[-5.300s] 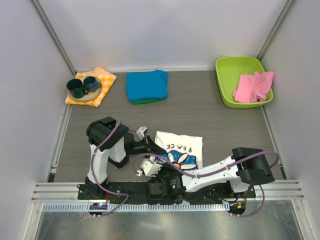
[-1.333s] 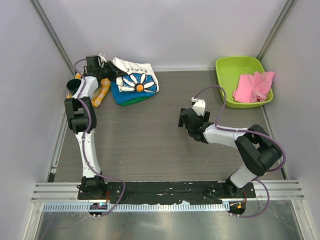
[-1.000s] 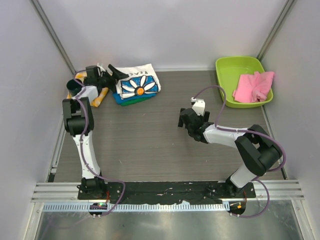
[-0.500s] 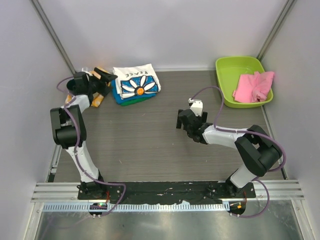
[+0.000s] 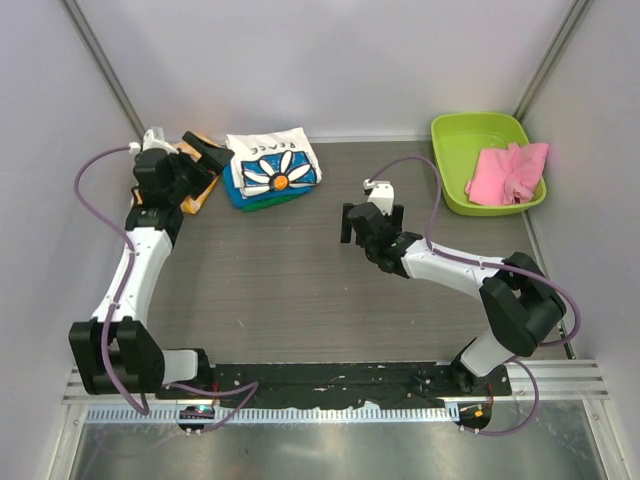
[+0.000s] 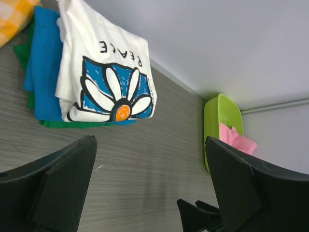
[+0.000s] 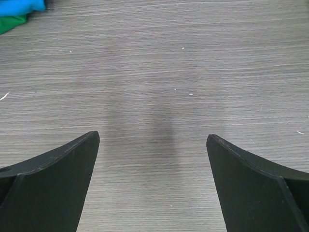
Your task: Fold and stack the t-shirts
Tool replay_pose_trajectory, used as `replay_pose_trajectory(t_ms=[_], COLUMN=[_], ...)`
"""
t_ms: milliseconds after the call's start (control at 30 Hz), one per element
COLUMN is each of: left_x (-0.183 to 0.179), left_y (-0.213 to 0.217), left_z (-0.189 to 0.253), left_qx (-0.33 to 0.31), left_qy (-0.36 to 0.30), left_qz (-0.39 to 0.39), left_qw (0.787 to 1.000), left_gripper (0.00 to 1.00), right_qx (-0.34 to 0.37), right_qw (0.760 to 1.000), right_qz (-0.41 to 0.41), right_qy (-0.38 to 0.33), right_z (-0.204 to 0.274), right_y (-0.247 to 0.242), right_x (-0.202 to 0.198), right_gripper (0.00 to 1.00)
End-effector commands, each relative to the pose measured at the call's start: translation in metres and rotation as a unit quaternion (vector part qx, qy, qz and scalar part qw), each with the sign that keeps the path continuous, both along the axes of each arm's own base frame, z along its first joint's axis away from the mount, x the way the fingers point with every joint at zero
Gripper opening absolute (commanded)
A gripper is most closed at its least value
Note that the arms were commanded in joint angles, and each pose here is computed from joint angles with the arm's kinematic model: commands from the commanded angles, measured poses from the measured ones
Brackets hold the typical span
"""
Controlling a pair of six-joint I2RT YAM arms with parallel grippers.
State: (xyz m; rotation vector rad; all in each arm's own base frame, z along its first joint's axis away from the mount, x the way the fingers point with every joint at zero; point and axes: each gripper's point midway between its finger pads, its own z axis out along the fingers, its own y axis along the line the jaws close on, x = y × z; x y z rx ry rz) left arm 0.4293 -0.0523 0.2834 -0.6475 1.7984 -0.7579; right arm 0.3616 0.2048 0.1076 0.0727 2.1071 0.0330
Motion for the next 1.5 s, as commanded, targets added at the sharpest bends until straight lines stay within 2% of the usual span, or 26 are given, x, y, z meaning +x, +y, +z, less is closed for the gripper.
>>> replay_pose_trajectory(t_ms=[0,133,333,400,467,500,533,600,733,800,933,1067,1167,1467], left_x=[-0.011,0.001,0.042,0.057,0.069,0.078,0.085,0.099,0.134,0.149,0.171,0.182,0.181,0.159], left_y=[-0.017,-0.051,-0.065,-0.066,-0.071,-0.070,-0.072,-0.073,-0.078,-0.083,-0.093,-0.099,-0.092,-0.024], left_z=[-0.009,-0.013,-0.018,-0.035,-0.027,-0.042,-0.034,-0.050,-0.051,-0.069,-0.071,-0.077,-0.088,-0.165], left_qx=[0.041,0.062,0.087,0.096,0.100,0.106,0.114,0.126,0.131,0.127,0.112,0.105,0.124,0.168], left_qy=[0.020,0.031,0.043,0.061,0.051,0.066,0.060,0.073,0.036,0.043,0.027,0.024,0.039,0.155], left_qz=[-0.018,-0.053,-0.050,-0.048,-0.049,-0.043,-0.040,-0.037,-0.037,-0.040,-0.049,-0.058,-0.052,0.009], left_qw=[0.999,0.996,0.994,0.992,0.992,0.991,0.991,0.989,0.990,0.990,0.992,0.992,0.990,0.973], left_gripper=[0.99,0.98,0.96,0.95,0.95,0.95,0.95,0.95,0.95,0.95,0.95,0.96,0.96,0.96], right_qx=[0.010,0.019,0.007,0.004,0.000,-0.001,-0.003,0.003,0.013,0.009,-0.002,-0.006,-0.008,-0.001], right_qw=[0.999,0.998,0.998,0.998,0.998,0.998,0.998,0.998,0.998,0.998,0.998,0.998,0.998,0.998], right_qz=[0.026,0.042,0.047,0.048,0.046,0.044,0.043,0.047,0.057,0.057,0.056,0.061,0.062,0.063], right_qy=[-0.030,-0.037,-0.039,-0.038,-0.036,-0.036,-0.035,-0.033,-0.030,-0.027,-0.019,-0.010,-0.005,0.002], right_z=[0.040,0.055,0.062,0.060,0.057,0.056,0.054,0.053,0.044,0.038,0.026,0.016,0.012,0.010], right_y=[0.011,0.016,0.011,0.009,0.008,0.008,0.007,0.010,0.013,0.012,0.011,0.014,0.015,0.018], right_x=[0.005,0.005,0.001,0.000,-0.001,0.000,0.000,-0.001,-0.004,-0.004,-0.004,-0.003,-0.002,-0.003], right_gripper=[1.00,1.00,1.00,1.00,1.00,1.00,1.00,1.00,1.00,1.00,0.99,1.00,1.00,1.00])
